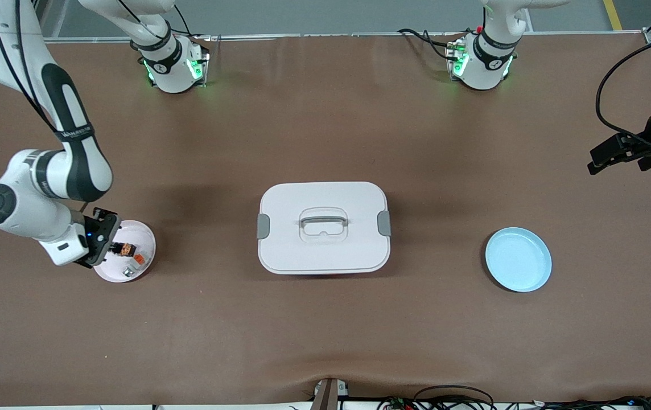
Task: Transfer orange switch to right arm and place
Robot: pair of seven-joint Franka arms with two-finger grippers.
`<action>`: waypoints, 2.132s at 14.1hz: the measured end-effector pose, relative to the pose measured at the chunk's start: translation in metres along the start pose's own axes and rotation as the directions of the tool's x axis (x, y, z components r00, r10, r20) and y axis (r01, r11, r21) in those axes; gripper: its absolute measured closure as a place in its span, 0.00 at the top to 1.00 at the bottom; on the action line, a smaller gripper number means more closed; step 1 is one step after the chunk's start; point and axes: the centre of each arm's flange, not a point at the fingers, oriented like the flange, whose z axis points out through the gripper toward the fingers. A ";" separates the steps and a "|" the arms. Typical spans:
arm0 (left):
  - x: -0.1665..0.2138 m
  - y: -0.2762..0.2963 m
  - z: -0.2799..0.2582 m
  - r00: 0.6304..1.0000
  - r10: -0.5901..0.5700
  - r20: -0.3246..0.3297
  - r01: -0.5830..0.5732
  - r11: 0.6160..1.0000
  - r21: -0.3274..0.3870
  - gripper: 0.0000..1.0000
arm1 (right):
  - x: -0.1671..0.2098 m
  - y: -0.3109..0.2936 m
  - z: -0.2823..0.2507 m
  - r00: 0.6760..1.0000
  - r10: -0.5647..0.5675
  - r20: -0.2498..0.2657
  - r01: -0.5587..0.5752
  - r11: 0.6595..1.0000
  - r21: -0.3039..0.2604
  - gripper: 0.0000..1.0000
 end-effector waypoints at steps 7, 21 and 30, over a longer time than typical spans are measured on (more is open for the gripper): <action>0.003 0.002 0.008 1.000 0.003 0.019 -0.003 1.000 0.001 1.00 | -0.011 0.021 -0.084 0.887 0.459 0.048 -0.462 0.885 0.063 1.00; 0.004 0.002 0.006 1.000 0.003 0.015 -0.003 1.000 0.001 1.00 | -0.023 0.015 -0.212 0.497 0.865 -0.063 -0.864 0.501 0.049 1.00; 0.004 0.002 0.005 1.000 0.003 0.015 -0.003 1.000 0.001 1.00 | -0.010 -0.038 -0.286 0.484 0.875 0.029 -0.874 0.485 -0.031 1.00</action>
